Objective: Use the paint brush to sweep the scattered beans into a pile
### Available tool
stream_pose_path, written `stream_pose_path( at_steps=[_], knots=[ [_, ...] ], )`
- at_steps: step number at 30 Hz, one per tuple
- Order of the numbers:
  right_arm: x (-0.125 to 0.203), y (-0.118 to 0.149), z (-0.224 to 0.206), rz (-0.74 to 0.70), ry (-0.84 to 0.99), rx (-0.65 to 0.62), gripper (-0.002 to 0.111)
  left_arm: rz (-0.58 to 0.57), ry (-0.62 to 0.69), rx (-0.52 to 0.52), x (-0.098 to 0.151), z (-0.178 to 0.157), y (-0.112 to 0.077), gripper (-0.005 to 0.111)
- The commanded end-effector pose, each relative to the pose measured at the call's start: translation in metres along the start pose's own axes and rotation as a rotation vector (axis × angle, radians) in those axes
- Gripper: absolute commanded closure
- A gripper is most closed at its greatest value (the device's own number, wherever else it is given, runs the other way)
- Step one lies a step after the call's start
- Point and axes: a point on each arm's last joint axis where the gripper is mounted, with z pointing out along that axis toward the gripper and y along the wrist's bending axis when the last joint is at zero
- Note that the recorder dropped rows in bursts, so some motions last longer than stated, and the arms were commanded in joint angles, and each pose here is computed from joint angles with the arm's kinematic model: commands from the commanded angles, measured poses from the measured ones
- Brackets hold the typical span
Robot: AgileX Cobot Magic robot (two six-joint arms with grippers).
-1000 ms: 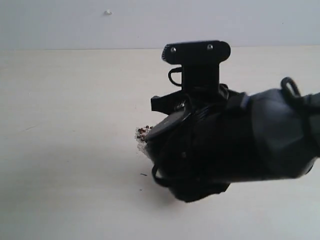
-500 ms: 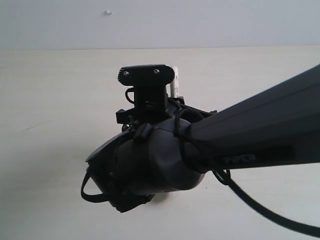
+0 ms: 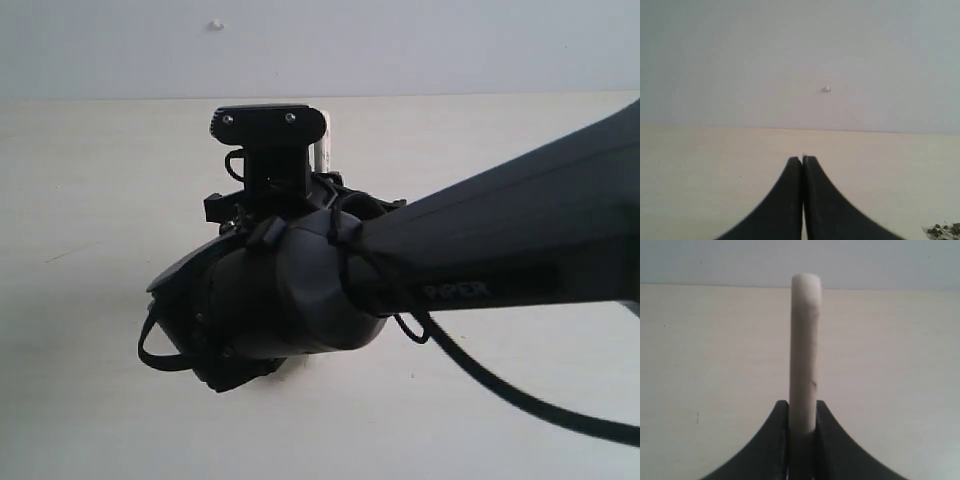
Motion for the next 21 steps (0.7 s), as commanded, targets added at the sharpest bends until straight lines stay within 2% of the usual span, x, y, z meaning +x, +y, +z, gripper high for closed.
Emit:
stream_pose_path(
  at_steps=[1,5,7,14,21],
  knots=[
    [-0.025,-0.006,-0.015,-0.033,-0.013,-0.03,0.108,-0.006,-0.003,0.007,0.001,0.0,0.0,0.107],
    [-0.038,-0.011,-0.021,-0.054,-0.017,-0.042,0.108,-0.006,-0.003,0.007,0.001,0.0,0.0,0.107],
    [-0.041,-0.011,-0.02,-0.117,-0.04,-0.047,0.108,-0.006,-0.003,0.007,0.001,0.0,0.0,0.107],
    [-0.047,-0.021,0.004,-0.184,-0.033,0.017,0.108,-0.006,-0.003,0.007,0.001,0.0,0.0,0.107],
    [-0.012,-0.014,0.034,-0.276,-0.005,0.081,0.108,-0.006,-0.003,0.007,0.001,0.0,0.0,0.107]
  ],
)
